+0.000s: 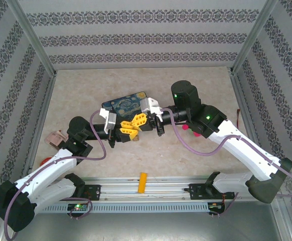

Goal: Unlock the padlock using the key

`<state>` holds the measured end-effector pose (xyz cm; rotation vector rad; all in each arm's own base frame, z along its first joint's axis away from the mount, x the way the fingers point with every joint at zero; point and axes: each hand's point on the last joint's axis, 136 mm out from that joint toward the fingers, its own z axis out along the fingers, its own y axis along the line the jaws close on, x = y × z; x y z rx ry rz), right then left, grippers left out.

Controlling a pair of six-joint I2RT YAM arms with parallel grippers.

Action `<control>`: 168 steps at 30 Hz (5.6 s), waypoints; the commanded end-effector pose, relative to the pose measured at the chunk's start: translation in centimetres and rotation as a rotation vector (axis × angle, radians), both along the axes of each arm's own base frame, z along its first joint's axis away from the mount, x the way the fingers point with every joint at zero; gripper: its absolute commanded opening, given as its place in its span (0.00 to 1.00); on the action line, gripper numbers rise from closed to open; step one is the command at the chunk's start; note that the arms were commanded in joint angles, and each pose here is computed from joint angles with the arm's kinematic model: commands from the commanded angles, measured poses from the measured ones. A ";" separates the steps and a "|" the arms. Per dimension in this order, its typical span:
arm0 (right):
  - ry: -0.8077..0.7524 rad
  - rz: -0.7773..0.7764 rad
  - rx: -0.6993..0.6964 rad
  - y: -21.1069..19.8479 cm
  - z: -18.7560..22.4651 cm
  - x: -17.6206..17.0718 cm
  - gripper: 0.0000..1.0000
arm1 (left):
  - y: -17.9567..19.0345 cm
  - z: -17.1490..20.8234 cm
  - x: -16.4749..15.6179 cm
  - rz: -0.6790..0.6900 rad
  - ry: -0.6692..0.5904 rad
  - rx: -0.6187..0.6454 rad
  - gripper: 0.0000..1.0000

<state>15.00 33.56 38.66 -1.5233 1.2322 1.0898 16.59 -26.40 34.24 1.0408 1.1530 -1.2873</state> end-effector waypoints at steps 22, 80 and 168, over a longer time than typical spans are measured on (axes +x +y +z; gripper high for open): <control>0.047 -0.246 -0.005 -0.9 0.6 2.9 0.21 | 1.5 -2.8 2.6 0.264 -0.004 0.210 0.00; 0.579 -0.355 -0.222 0.3 -10.4 2.2 0.00 | 1.8 -9.3 0.8 0.105 0.089 0.662 0.00; 0.952 -0.410 0.469 -2.2 -8.0 9.2 0.10 | 1.5 -1.4 8.0 0.233 0.577 -0.172 0.00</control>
